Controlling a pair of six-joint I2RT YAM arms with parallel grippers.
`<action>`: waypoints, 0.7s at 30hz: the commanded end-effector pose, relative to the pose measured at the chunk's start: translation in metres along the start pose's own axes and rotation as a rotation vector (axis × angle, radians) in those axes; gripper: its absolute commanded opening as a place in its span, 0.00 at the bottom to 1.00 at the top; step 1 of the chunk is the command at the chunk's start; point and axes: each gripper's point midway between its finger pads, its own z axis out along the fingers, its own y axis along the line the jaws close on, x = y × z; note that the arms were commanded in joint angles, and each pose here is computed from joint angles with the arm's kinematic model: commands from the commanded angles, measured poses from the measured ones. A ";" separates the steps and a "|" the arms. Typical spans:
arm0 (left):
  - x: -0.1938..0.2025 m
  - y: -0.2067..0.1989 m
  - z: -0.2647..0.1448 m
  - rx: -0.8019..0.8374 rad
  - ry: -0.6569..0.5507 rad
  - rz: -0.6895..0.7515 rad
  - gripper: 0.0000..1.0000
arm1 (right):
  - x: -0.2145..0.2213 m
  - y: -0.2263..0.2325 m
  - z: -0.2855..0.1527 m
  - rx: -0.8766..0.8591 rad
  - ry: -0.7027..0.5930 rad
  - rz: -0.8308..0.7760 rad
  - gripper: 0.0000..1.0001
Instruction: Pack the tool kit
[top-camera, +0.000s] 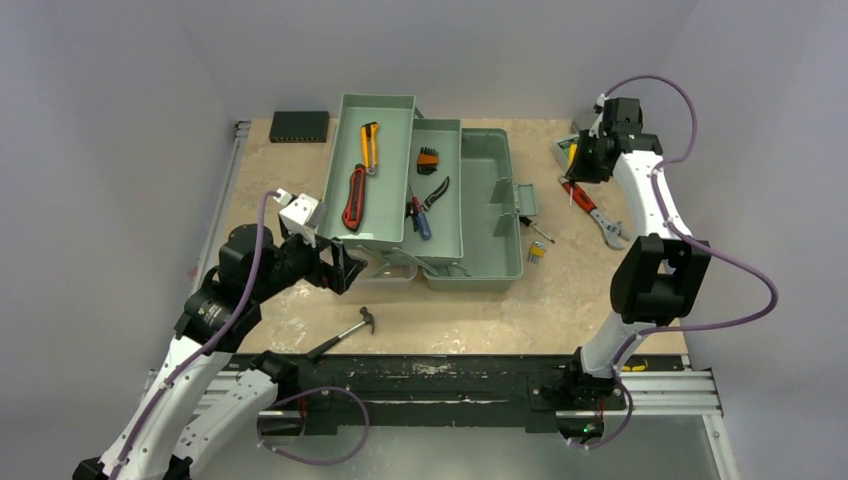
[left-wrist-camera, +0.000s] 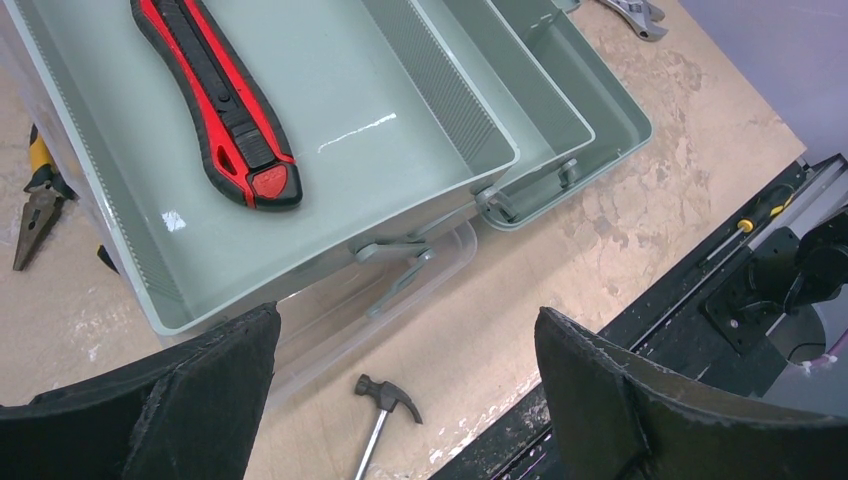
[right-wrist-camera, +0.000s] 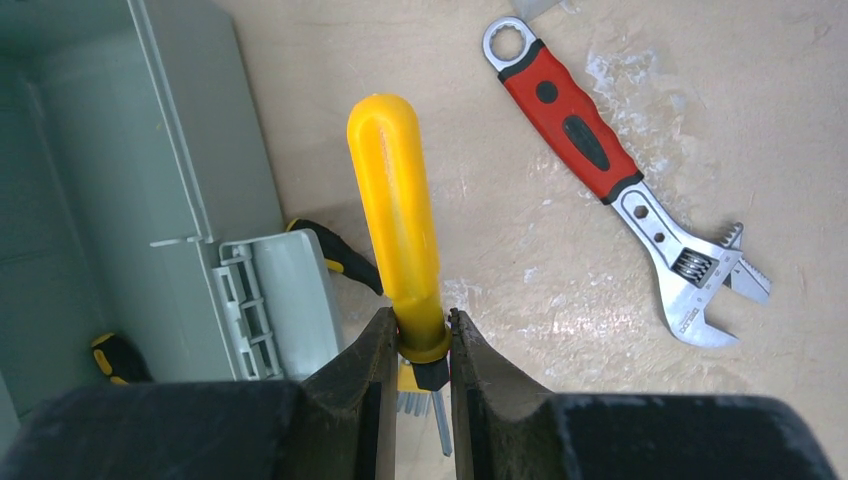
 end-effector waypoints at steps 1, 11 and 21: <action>-0.007 0.000 0.000 0.005 -0.036 0.034 0.94 | -0.014 0.008 -0.016 -0.038 -0.075 0.012 0.00; -0.007 0.000 -0.001 0.004 -0.038 0.036 0.94 | 0.001 0.003 0.001 -0.020 -0.039 0.017 0.05; -0.007 0.000 0.000 0.004 -0.037 0.036 0.95 | 0.025 -0.007 0.051 0.012 0.045 0.025 0.09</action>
